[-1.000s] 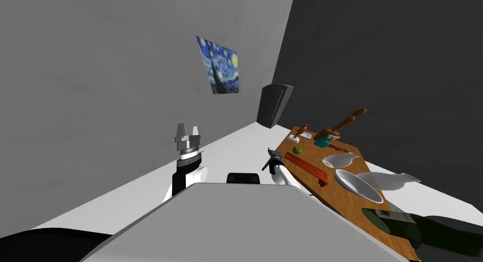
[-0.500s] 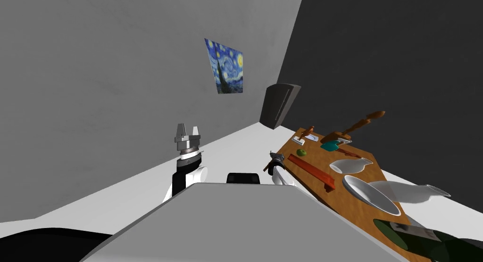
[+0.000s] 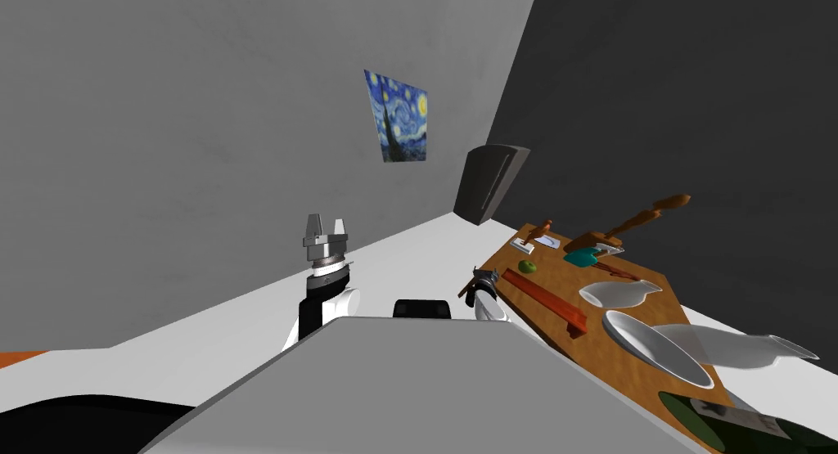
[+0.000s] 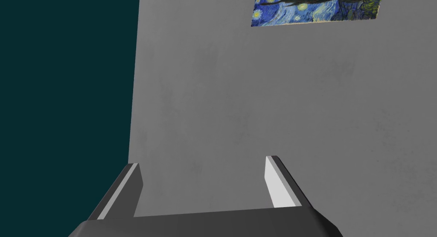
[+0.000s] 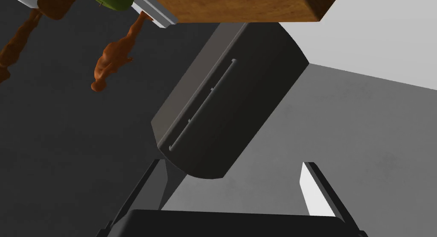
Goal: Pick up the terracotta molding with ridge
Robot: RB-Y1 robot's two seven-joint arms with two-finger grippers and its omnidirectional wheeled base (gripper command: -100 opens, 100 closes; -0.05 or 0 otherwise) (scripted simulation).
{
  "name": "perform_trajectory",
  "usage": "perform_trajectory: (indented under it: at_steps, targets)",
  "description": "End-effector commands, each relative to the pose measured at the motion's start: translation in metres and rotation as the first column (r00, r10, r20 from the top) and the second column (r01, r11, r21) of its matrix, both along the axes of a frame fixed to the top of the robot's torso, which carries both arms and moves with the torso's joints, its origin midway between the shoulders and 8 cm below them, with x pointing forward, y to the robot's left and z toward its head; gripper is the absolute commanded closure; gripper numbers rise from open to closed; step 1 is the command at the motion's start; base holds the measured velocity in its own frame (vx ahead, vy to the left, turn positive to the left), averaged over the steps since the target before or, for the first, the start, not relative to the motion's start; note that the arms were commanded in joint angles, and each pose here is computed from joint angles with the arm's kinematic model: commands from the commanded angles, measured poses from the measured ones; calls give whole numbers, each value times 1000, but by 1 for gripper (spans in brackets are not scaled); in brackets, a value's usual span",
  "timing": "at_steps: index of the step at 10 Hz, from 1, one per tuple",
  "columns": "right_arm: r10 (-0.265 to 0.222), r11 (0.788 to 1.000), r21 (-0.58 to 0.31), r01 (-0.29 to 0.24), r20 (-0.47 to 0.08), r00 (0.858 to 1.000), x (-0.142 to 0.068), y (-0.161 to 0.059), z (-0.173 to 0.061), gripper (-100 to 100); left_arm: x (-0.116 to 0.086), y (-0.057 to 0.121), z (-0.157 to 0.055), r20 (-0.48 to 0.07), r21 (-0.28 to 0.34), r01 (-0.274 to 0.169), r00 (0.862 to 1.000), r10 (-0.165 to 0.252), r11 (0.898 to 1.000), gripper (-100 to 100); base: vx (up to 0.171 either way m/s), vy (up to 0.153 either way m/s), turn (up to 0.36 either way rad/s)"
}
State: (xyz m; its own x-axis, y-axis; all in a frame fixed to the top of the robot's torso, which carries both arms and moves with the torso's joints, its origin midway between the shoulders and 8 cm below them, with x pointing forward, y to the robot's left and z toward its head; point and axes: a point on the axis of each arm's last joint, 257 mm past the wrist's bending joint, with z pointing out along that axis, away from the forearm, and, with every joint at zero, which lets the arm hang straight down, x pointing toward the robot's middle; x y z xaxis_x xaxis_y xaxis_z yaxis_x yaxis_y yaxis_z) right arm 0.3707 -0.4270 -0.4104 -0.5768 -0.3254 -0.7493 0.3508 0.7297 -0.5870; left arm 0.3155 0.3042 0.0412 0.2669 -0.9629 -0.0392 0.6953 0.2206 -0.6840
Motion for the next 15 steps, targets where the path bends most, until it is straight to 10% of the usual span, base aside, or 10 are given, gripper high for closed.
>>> perform_trajectory:
  at_steps: [1, 7, 15]
  targets:
    - [-2, 1000, -18, 2, -17, 1000, -4, -5, -5, -100, 0, 0, 0, 0, 0, 0, 1000, 0, 1000, 0, -11, -6, -13]
    - [-33, 965, -262, -9, -155, 987, -27, -44, -17, -100, 0, 0, 0, 0, 0, 0, 1000, 0, 1000, 0, -30, -24, 73]
    - [-97, 863, -499, -84, -326, 940, -64, -90, -31, -100, 0, 0, 0, 0, 0, 0, 1000, 0, 1000, 0, -24, -40, 49]
